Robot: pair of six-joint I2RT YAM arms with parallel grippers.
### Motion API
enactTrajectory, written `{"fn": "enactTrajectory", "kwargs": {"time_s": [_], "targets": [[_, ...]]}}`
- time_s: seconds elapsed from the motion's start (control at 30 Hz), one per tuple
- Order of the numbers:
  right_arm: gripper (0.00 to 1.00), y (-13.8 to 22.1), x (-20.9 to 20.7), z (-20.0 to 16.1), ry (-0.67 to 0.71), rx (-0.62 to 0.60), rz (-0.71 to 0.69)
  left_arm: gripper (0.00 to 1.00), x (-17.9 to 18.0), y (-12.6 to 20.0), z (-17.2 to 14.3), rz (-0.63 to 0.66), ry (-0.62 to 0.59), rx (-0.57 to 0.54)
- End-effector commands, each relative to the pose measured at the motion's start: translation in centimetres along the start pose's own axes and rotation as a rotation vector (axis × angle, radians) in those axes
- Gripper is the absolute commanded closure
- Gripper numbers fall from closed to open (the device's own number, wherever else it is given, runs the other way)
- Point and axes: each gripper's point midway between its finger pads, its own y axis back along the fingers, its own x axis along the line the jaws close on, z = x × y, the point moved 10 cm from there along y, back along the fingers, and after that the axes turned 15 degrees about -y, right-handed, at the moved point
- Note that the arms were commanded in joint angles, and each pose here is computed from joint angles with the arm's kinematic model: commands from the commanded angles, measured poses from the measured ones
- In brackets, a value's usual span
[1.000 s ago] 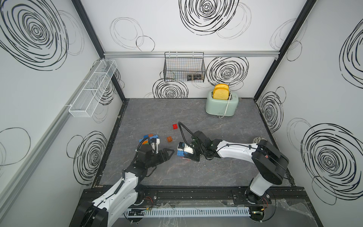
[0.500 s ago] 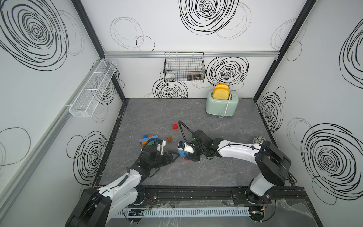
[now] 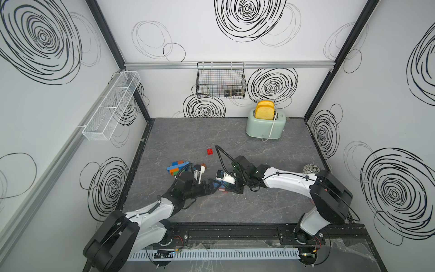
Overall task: Assemble a heart with lego
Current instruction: Adjust the lego brick at the center of the board, then assemble the lego brick with the lego brick.
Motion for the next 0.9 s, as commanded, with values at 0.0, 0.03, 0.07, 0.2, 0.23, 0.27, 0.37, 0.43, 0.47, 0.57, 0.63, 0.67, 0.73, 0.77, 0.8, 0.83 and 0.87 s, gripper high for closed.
{"fn": "enactTrajectory", "kwargs": {"time_s": [0.0, 0.03, 0.07, 0.2, 0.23, 0.27, 0.37, 0.43, 0.47, 0.57, 0.63, 0.67, 0.73, 0.77, 0.8, 0.83, 0.87], "targets": [[0.55, 0.0, -0.3, -0.1, -0.003, 0.029, -0.003, 0.10, -0.9, -0.6, 1.3, -0.014, -0.066, -0.049], [0.56, 0.0, -0.3, -0.1, -0.003, 0.024, 0.001, 0.10, -0.9, -0.9, 1.2, -0.010, -0.068, -0.043], [0.57, 0.0, -0.2, -0.1, -0.002, 0.024, 0.004, 0.10, -0.9, -1.0, 1.3, -0.007, -0.071, -0.041], [0.62, -0.3, -0.3, -0.3, -0.005, 0.033, 0.013, 0.11, -0.6, -1.5, 1.2, 0.004, -0.070, -0.035], [0.62, -0.4, -0.2, -0.3, -0.004, 0.039, 0.017, 0.12, -0.6, -1.6, 1.2, 0.009, -0.070, -0.032], [0.63, -0.5, -0.3, -0.4, -0.007, 0.045, 0.021, 0.13, -0.5, -1.7, 1.2, 0.016, -0.072, -0.027], [0.65, -0.9, -0.3, -0.6, -0.009, 0.062, 0.025, 0.17, -0.2, -1.9, 0.8, 0.040, -0.067, -0.017], [0.65, -1.1, -0.3, -0.7, -0.011, 0.072, 0.025, 0.19, -0.1, -1.9, 0.6, 0.045, -0.066, -0.009], [0.66, -1.2, -0.4, -0.8, -0.013, 0.077, 0.024, 0.20, -0.1, -2.0, 0.4, 0.049, -0.068, -0.005], [0.66, -1.5, -0.4, -0.8, -0.016, 0.087, 0.025, 0.23, 0.2, -2.1, -0.1, 0.067, -0.071, 0.014], [0.66, -1.5, -0.4, -0.9, -0.018, 0.087, 0.028, 0.25, 0.4, -2.2, -0.4, 0.073, -0.062, 0.020], [0.66, -1.5, -0.4, -0.9, -0.020, 0.086, 0.027, 0.26, 0.5, -2.2, -0.5, 0.076, -0.058, 0.021], [0.66, -1.6, -0.4, -0.9, -0.019, 0.088, 0.025, 0.28, 0.7, -2.2, -0.8, 0.088, -0.055, 0.027], [0.66, -1.6, -0.4, -0.9, -0.020, 0.090, 0.024, 0.29, 0.9, -2.2, -1.0, 0.097, -0.051, 0.033], [0.66, -1.6, -0.4, -0.9, -0.020, 0.092, 0.025, 0.30, 1.0, -2.2, -1.2, 0.104, -0.046, 0.038], [0.66, -1.7, -0.4, -1.0, -0.020, 0.095, 0.028, 0.30, 1.2, -2.2, -1.4, 0.108, -0.043, 0.041], [0.66, -1.8, -0.4, -1.0, -0.023, 0.096, 0.031, 0.30, 1.3, -2.1, -1.6, 0.107, -0.032, 0.043]]}}
